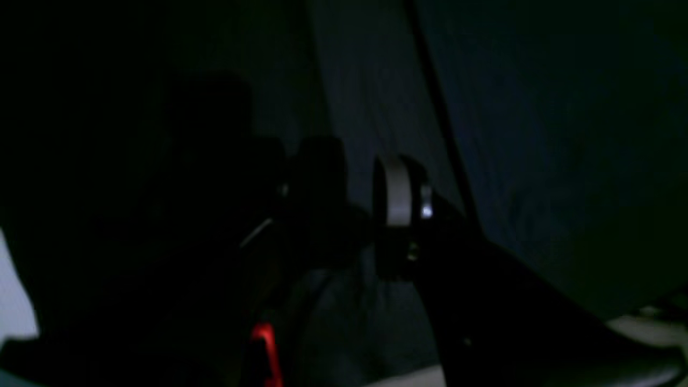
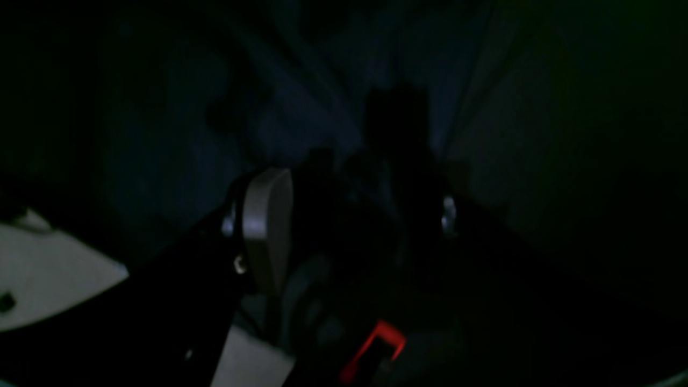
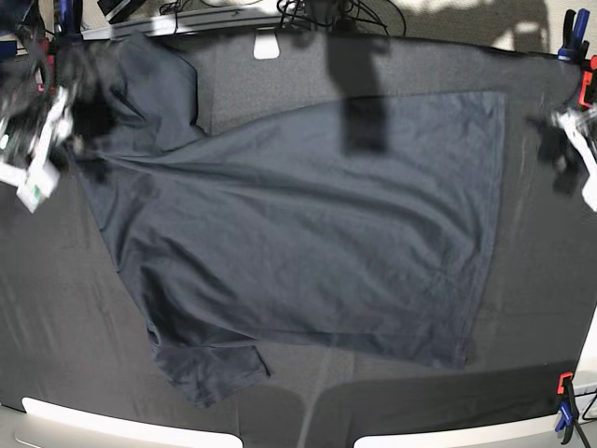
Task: Layout the t-shirt on the table in an organized manner, then fold the t-shirt properly
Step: 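Lower both grippers to the shirt's side edges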
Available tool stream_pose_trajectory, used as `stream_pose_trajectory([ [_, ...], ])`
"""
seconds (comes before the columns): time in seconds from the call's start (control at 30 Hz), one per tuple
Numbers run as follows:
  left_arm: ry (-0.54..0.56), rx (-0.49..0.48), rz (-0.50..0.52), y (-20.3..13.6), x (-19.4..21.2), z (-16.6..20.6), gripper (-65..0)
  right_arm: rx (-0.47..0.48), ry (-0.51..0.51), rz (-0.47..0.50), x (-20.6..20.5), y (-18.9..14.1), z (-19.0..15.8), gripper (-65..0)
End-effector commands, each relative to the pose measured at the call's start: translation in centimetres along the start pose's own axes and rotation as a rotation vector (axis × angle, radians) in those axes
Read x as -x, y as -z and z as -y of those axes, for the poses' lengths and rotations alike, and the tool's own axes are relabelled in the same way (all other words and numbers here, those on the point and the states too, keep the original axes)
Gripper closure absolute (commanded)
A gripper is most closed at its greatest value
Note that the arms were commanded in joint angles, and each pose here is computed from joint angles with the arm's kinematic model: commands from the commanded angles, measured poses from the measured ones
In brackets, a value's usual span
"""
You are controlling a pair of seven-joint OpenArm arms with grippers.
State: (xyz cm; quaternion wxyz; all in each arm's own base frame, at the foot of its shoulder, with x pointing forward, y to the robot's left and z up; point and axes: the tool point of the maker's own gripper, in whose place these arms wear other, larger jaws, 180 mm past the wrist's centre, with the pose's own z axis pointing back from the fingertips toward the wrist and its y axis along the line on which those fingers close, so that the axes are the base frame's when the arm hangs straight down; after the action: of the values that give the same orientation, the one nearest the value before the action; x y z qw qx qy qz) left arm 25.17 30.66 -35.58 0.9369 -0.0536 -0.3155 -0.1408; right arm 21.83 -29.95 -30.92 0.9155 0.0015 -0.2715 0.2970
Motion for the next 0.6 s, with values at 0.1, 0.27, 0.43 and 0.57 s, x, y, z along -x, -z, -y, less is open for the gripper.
stream_pose_trajectory([
  [0.1,0.031,-0.036,0.15,-0.8,-4.9,-1.3,-18.3,0.069,0.012,0.151,-4.4,-0.6,2.5,-32.5],
  [0.27,0.015,-0.062,0.325,-0.6,-9.0,-1.2,-18.3,0.094,0.239,0.292,-6.8,1.1,5.7,-32.5],
  [0.43,-0.044,-0.071,0.495,0.4,-13.0,-1.0,-18.3,0.068,0.401,0.361,-9.1,2.8,8.7,-32.5],
  [0.57,-0.179,-0.048,0.565,2.8,-15.9,-1.9,-18.3,0.025,0.493,0.393,-11.3,4.1,10.3,-32.5],
])
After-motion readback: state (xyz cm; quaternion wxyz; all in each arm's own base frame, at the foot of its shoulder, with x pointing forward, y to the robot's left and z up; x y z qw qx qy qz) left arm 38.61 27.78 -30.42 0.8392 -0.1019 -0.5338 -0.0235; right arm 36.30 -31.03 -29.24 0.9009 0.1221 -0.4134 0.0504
